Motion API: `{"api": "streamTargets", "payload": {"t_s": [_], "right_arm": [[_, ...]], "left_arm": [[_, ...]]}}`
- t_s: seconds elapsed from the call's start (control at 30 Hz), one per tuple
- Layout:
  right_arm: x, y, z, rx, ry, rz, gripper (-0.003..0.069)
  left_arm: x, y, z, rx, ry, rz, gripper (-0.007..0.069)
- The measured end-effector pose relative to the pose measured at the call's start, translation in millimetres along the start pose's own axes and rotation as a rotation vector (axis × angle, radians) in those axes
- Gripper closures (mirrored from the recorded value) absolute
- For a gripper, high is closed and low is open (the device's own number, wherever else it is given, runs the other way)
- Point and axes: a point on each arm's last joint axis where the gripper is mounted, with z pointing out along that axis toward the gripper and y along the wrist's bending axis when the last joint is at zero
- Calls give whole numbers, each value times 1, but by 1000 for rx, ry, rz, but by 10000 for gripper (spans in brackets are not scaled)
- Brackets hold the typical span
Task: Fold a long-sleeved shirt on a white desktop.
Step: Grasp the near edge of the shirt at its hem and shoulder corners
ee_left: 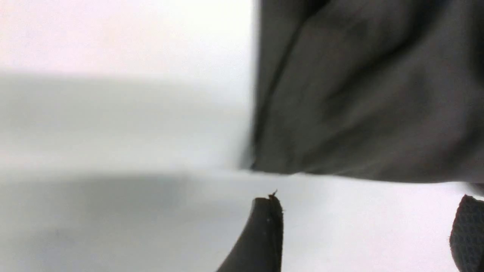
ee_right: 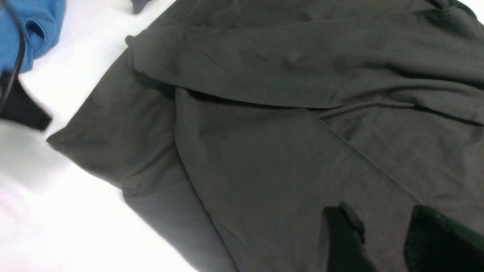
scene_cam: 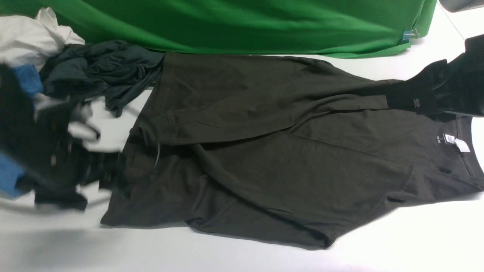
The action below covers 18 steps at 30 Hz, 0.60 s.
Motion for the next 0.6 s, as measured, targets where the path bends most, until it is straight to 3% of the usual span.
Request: {"api": "streamTargets", "payload": {"t_s": [0.2,0.37,0.57,0.6], "right_arm": [[0,2,0,-10,-1,1,418],[8,10,8,-37,17,-90,418],[56,14,47,-55,249,-251,368],[74,14,57,-52,334,-301,337]], "left_arm": [[10,11,31,-29,-41,-83,13],[-1,14,50,-25,-85,-110,53],[-8,11,56,29,-123,-45,197],[-9,10,57,38,-124,-36,266]]}}
